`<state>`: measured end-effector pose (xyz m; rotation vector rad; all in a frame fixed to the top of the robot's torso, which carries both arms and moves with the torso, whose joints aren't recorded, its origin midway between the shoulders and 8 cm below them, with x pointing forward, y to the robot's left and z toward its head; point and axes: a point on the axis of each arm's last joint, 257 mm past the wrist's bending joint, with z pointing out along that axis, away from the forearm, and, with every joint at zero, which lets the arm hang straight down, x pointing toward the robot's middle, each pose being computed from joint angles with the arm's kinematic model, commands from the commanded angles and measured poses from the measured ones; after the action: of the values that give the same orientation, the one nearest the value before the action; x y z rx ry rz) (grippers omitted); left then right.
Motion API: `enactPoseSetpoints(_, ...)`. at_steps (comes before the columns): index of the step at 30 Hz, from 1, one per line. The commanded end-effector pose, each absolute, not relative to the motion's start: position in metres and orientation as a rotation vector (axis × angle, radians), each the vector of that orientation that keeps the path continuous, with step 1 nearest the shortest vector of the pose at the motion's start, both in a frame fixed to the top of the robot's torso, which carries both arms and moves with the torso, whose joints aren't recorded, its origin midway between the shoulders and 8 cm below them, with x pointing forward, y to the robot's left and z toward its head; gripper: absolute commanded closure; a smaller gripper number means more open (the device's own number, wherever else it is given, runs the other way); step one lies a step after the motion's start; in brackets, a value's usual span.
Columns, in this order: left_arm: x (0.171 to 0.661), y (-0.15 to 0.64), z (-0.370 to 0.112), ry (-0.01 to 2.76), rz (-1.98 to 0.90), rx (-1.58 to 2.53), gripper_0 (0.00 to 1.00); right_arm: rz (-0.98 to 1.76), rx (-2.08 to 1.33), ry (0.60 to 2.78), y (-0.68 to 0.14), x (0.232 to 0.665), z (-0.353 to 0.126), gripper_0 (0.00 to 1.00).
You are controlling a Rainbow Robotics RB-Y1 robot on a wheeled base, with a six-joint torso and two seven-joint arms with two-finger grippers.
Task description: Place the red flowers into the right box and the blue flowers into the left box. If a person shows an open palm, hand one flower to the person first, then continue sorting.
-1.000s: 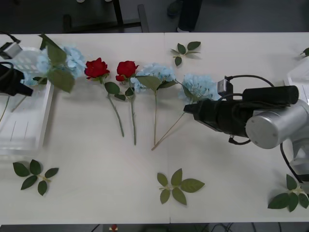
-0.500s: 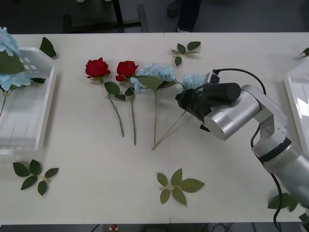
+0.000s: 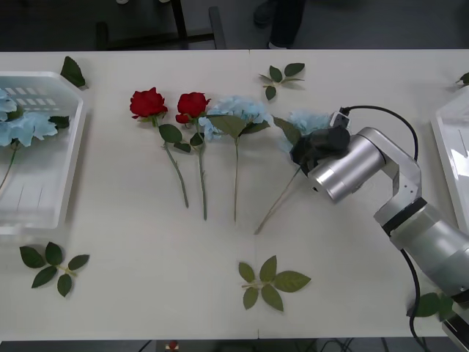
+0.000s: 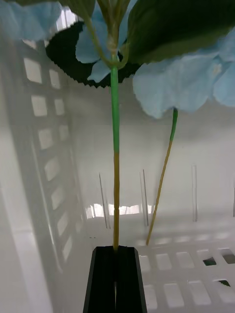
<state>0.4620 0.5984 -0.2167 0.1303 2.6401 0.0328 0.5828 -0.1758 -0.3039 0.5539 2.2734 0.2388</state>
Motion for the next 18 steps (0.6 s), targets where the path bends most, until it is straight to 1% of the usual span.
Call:
enactPoseSetpoints(1, 0.466, 0.595, -0.242, 2.636, 0.016, 0.068, 1.00, 0.225, 0.527, 2.235, -0.172, 0.595, -0.286, 0.64)
enactPoseSetpoints(2, 0.467, 0.592, -0.247, 2.637, 0.012, 0.068, 1.00, 0.223, 0.527, 2.234, -0.173, 0.595, -0.286, 0.73)
enactPoseSetpoints(3, 0.469, 0.589, -0.252, 2.634, 0.008, 0.062, 1.00, 0.222, 0.523, 2.234, -0.172, 0.595, -0.286, 0.93)
enactPoseSetpoints(4, 0.471, 0.588, -0.255, 2.631, 0.010, 0.061, 1.00, 0.226, 0.522, 2.233, -0.171, 0.596, -0.284, 1.00)
enactPoseSetpoints(6, 0.473, 0.586, -0.258, 2.626, 0.008, 0.057, 1.00, 0.233, 0.521, 2.234, -0.169, 0.597, -0.283, 1.00)
enactPoseSetpoints(7, 0.473, 0.587, -0.258, 2.625, 0.014, 0.054, 0.98, 0.243, 0.516, 2.231, -0.166, 0.598, -0.280, 1.00)
enactPoseSetpoints(8, 0.473, 0.587, -0.258, 2.627, 0.013, 0.058, 0.78, 0.248, 0.513, 2.232, -0.164, 0.597, -0.279, 1.00)
enactPoseSetpoints(9, 0.474, 0.587, -0.258, 2.625, 0.016, 0.059, 0.22, 0.257, 0.509, 2.231, -0.161, 0.597, -0.277, 1.00)
enactPoseSetpoints(10, 0.473, 0.587, -0.258, 2.626, 0.017, 0.061, 0.00, 0.270, 0.505, 2.228, -0.157, 0.598, -0.272, 1.00)
enactPoseSetpoints(13, 0.475, 0.586, -0.258, 2.623, 0.022, 0.074, 0.00, 0.288, 0.494, 2.234, -0.151, 0.594, -0.261, 1.00)
enactPoseSetpoints(18, 0.477, 0.580, -0.258, 2.618, 0.010, 0.084, 0.00, 0.348, 0.477, 2.259, -0.136, 0.576, -0.225, 1.00)
